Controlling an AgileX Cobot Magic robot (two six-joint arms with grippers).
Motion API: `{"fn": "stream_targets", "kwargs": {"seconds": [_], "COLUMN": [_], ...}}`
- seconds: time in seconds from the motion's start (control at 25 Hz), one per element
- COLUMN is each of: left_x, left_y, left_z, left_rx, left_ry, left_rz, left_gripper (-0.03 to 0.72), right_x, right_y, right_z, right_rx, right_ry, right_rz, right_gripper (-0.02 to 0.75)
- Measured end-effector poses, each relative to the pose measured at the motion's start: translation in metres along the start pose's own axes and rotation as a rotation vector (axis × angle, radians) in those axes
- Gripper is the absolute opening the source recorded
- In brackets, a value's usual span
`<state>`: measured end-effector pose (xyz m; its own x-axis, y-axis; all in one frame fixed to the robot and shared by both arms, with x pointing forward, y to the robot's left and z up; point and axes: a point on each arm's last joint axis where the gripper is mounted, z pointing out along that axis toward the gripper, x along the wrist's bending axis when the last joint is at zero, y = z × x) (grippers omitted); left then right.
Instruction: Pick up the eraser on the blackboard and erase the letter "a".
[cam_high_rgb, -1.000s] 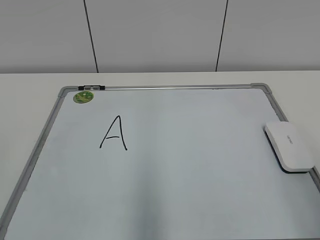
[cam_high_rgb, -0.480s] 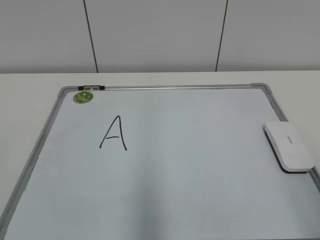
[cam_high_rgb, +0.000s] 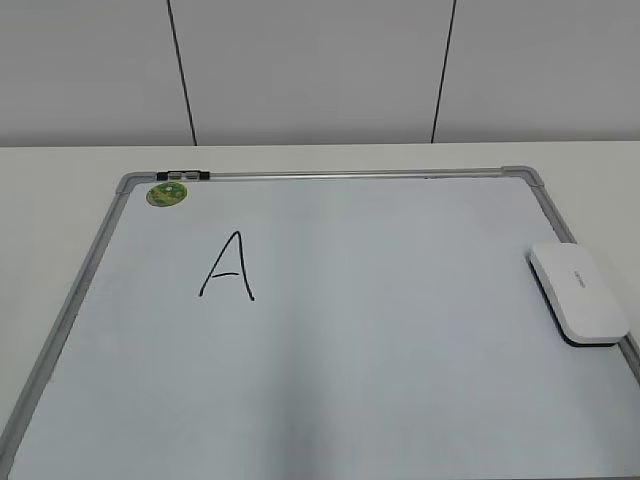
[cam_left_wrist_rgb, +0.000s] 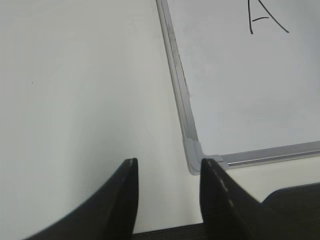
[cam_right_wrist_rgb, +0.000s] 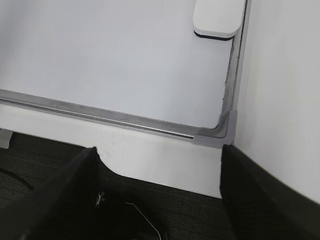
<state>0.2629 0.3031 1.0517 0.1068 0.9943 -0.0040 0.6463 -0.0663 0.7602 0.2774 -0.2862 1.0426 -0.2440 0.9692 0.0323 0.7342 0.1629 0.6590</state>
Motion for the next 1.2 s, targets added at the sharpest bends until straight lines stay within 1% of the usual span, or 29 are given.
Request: {"fn": "stream_targets", "kwargs": {"seconds": [0.32, 0.56, 0.64, 0.76, 0.92, 1.0, 1.08, 1.2], "left_x": [0.000, 0.000, 0.000, 0.001, 0.003, 0.002, 0.002, 0.002], "left_y": [0.000, 0.000, 0.000, -0.003, -0.009, -0.013, -0.016, -0.018], "left_z": [0.000, 0.000, -0.001, -0.005, -0.014, -0.018, -0.022, -0.025], "left_rx": [-0.002, -0.004, -0.008, -0.043, -0.107, -0.146, -0.176, -0.198], "left_ry": [0.000, 0.000, -0.001, 0.034, 0.100, 0.126, 0.144, 0.152], "left_rz": [0.000, 0.000, 0.000, -0.033, -0.090, -0.110, -0.123, -0.128], "left_gripper": [0.295, 0.274, 0.272, 0.265, 0.262, 0.258, 0.250, 0.245], "right_x": [0.000, 0.000, 0.000, 0.000, -0.001, -0.001, 0.000, 0.001], "right_y": [-0.003, -0.003, -0.004, -0.009, -0.016, -0.021, -0.026, -0.030], "right_z": [0.001, 0.001, 0.000, -0.006, -0.015, -0.020, -0.024, -0.027], "right_rx": [0.026, 0.027, 0.015, -0.036, -0.118, -0.170, -0.213, -0.254], "right_ry": [0.000, 0.000, 0.000, 0.000, -0.061, -0.110, -0.148, -0.169], "right_rz": [0.000, 0.000, 0.000, 0.002, 0.062, 0.104, 0.134, 0.145], "right_gripper": [0.554, 0.554, 0.554, 0.554, 0.554, 0.554, 0.554, 0.554]}}
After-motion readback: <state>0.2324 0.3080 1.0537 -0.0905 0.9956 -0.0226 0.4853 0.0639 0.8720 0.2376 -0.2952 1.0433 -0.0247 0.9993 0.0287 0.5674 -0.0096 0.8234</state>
